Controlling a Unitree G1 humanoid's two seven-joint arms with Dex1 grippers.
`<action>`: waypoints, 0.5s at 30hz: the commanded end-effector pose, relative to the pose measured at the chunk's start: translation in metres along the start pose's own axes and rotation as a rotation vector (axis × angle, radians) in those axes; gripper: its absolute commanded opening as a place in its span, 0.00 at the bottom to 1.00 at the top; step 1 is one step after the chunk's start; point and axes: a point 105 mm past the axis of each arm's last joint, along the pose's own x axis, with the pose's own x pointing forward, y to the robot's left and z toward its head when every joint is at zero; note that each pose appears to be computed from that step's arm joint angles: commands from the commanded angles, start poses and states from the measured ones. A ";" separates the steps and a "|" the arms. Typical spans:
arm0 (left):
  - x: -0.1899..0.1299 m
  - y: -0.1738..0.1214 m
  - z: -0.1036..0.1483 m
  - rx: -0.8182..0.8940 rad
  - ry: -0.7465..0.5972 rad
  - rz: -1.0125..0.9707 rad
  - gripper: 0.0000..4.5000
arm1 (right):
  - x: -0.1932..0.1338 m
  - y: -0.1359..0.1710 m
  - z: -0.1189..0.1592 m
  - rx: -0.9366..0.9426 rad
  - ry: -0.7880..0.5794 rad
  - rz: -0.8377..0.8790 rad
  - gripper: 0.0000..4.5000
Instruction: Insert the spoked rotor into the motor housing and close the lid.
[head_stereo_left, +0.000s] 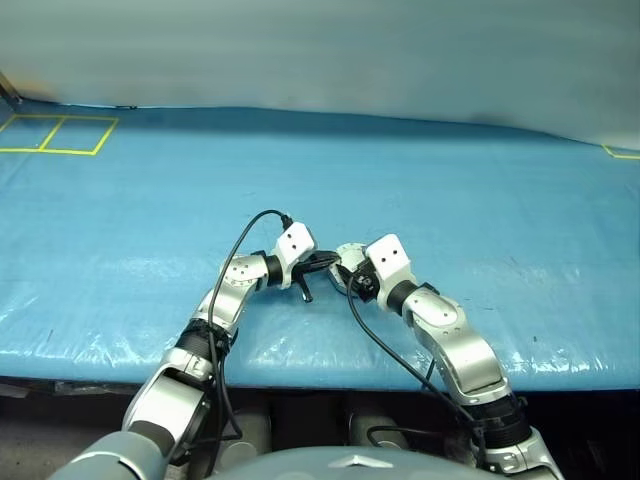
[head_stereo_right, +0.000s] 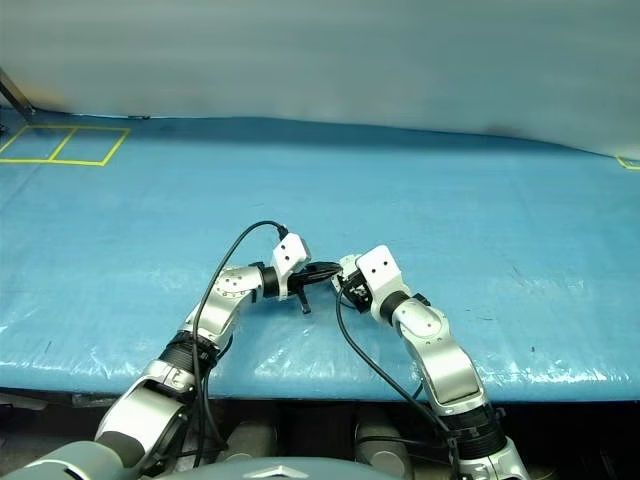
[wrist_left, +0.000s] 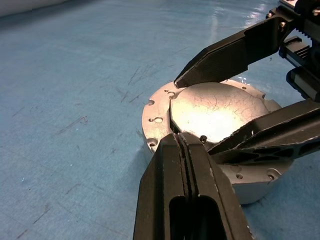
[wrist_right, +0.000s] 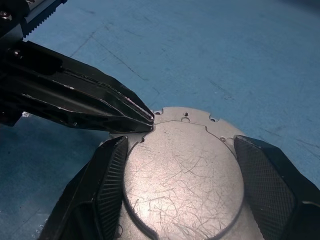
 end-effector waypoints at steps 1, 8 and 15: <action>0.002 -0.008 -0.019 0.024 0.089 -0.025 0.01 | -0.005 0.015 -0.053 0.066 0.213 0.065 0.67; 0.000 -0.007 -0.019 0.021 0.082 -0.011 0.00 | -0.004 0.016 -0.028 0.101 0.062 0.089 0.99; 0.000 0.001 -0.016 0.024 0.081 0.000 0.00 | -0.009 0.003 0.012 0.170 -0.175 0.022 0.99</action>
